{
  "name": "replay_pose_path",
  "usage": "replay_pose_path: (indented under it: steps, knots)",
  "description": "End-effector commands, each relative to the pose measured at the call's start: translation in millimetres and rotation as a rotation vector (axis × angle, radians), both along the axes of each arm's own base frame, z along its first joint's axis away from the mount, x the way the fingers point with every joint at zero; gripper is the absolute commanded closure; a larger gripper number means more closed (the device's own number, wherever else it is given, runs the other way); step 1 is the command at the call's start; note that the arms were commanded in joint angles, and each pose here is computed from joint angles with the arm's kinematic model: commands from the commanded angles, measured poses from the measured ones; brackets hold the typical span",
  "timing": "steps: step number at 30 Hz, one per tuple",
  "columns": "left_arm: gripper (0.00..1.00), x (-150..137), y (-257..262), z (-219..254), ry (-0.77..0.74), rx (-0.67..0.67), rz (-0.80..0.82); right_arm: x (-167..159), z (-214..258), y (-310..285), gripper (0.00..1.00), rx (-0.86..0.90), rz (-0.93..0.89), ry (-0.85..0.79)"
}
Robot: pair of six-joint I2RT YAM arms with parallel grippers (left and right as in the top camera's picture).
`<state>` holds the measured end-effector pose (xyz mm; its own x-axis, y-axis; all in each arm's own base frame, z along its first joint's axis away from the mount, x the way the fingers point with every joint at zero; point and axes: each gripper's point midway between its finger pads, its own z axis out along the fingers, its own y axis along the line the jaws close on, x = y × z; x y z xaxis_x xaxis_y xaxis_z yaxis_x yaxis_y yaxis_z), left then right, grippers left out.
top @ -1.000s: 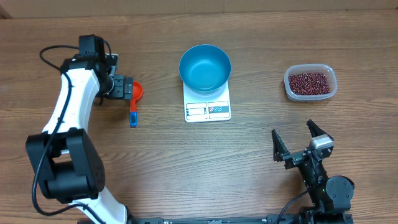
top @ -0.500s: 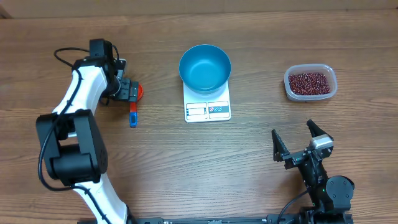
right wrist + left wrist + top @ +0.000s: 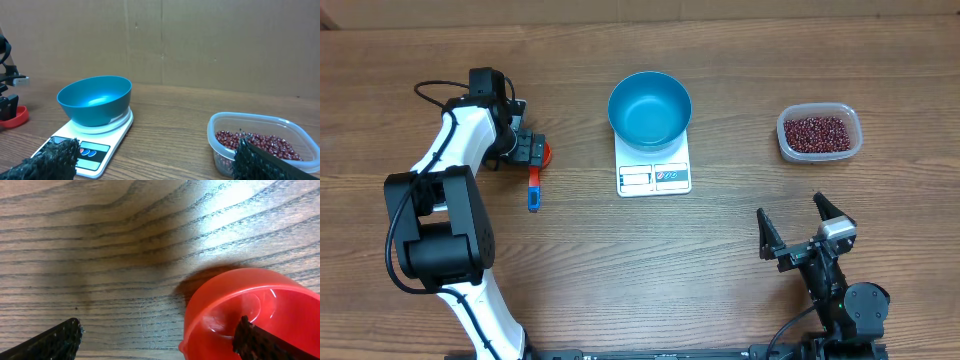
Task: Scoop item into bowl and weigh 150g on scale
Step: 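Reach the left gripper down to the red scoop's cup rim, then close the left gripper on the red scoop's cup rim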
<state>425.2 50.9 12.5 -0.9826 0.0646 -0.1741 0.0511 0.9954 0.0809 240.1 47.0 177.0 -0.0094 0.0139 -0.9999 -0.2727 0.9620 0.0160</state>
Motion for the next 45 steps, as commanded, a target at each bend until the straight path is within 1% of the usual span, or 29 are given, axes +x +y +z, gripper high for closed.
replay_pose_path:
  steps: [1,5,6,8,10,12,13,14,15,16,17,22,29,31,36,39,41,43,45]
  knots:
    - [0.00,7.4,-4.0,1.4,-0.012,-0.005,-0.026,0.4,-2.0,-1.6,0.00,0.002,-0.009,-0.003]
    - [0.00,8.0,-7.2,1.4,-0.015,-0.024,-0.030,0.4,-2.0,-1.6,0.00,0.002,-0.009,-0.003]
    - [0.07,8.0,-7.1,1.4,-0.015,-0.023,-0.030,0.4,-2.0,-1.6,0.00,0.002,-0.009,-0.003]
    - [0.32,8.1,-7.1,1.4,-0.016,-0.023,-0.030,0.4,-2.0,-1.6,0.00,0.002,-0.009,-0.003]
    - [0.51,8.1,-7.1,1.4,-0.016,-0.023,-0.030,0.4,-2.0,-1.6,0.00,0.002,-0.009,-0.003]
    - [0.63,8.0,-7.1,1.4,-0.016,-0.023,-0.030,0.4,-2.0,-1.6,0.00,0.002,-0.009,-0.003]
    - [0.71,8.0,-7.1,1.4,-0.016,-0.023,-0.030,0.4,-2.0,-1.6,0.00,0.002,-0.009,-0.003]
    - [0.77,8.0,-7.1,1.4,-0.016,-0.023,-0.030,0.4,-2.0,-1.6,0.00,0.002,-0.009,-0.003]
    - [0.86,8.0,-7.0,1.4,-0.016,-0.023,-0.030,0.4,-1.9,-1.6,0.00,0.002,-0.009,-0.003]
    - [0.92,8.0,-7.0,1.4,-0.016,-0.023,-0.030,0.4,-2.0,-1.6,0.00,0.002,-0.009,-0.003]
    - [0.96,8.0,-7.0,1.4,-0.016,-0.023,-0.030,0.4,-2.0,-1.6,0.00,0.002,-0.009,-0.003]
    - [0.96,6.8,-7.2,1.1,-0.011,-0.025,-0.021,0.4,-1.9,-1.7,0.00,0.002,-0.009,-0.003]
    - [0.96,1.9,-7.7,7.8,-0.003,-0.049,0.101,0.4,-2.0,-1.6,0.00,0.002,-0.009,-0.003]
    - [0.96,2.3,-7.7,15.8,-0.011,-0.066,0.196,0.4,-2.0,-1.6,0.00,0.002,-0.009,-0.003]
    - [0.96,-0.9,-7.8,54.8,-0.014,-0.126,0.548,0.4,-2.0,-1.7,0.00,0.002,-0.009,-0.003]
    - [0.96,-13.9,-11.8,81.7,0.030,-0.163,0.769,0.4,-2.0,-1.6,0.00,0.002,-0.009,-0.003]
    - [0.96,-25.6,-22.4,97.9,0.090,-0.210,0.828,0.4,-2.0,-1.6,0.00,0.002,-0.009,-0.003]
    - [0.96,-34.8,-34.8,110.3,0.146,-0.264,0.827,0.4,-2.0,-1.6,0.00,0.002,-0.009,-0.003]
    - [0.96,-39.0,-38.6,116.3,0.162,-0.279,0.831,0.4,-2.0,-1.6,0.00,0.002,-0.009,-0.003]
